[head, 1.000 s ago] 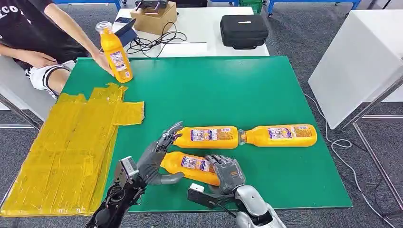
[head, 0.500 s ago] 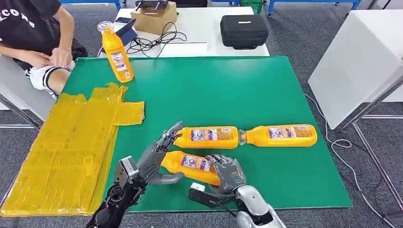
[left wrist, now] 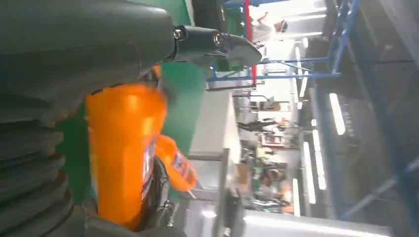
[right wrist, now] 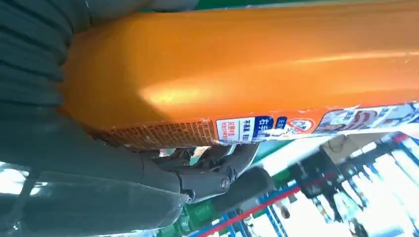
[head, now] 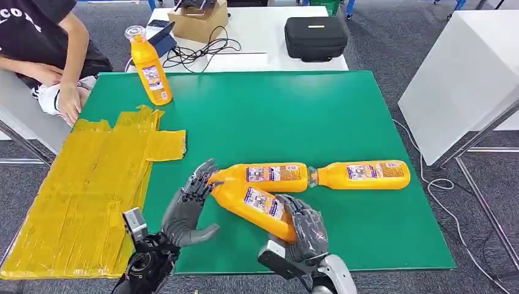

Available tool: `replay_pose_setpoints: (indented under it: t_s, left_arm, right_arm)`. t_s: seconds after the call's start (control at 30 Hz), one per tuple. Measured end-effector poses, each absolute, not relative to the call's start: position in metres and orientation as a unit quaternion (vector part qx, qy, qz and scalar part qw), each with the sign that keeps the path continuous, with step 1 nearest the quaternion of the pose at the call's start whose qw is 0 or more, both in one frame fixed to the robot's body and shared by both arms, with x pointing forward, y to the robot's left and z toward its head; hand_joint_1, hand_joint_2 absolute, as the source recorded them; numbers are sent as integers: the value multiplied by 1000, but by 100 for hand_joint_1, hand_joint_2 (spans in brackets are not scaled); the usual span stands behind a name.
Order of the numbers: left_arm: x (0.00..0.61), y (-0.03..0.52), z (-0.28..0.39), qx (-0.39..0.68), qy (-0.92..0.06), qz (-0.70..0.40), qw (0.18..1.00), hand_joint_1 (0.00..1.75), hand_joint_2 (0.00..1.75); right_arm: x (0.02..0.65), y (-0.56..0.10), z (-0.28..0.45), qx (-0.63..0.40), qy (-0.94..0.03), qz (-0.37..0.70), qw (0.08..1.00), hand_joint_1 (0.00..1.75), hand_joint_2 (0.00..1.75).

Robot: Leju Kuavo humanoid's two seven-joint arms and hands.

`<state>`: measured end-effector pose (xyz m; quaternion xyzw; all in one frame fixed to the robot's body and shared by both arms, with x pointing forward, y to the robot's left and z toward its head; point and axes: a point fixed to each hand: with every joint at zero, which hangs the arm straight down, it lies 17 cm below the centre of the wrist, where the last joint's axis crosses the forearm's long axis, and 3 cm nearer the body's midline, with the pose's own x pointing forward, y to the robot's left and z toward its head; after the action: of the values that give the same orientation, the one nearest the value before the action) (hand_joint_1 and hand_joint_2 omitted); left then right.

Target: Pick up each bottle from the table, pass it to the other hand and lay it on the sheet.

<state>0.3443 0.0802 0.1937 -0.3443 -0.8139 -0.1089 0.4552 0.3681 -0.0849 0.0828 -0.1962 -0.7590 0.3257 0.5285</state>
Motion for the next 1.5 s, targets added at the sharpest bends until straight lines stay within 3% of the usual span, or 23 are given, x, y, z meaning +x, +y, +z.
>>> replay_pose_setpoints:
  t_s: [0.77,1.1,1.5]
  left_arm:
    - [326,118,202,-318,-835,-44,446,0,175]
    - [351,95,158,-302,-768,-68,560,0,175]
    - [379,105,131,-317,-709,38,629,0,175]
  right_arm:
    - [374,-115,112,-162,-797,174,555,175,175]
    - [359,-89,143,-157,-843,184,481,175,175]
    - [342,-33,156,-116,-864,234,429,175,175]
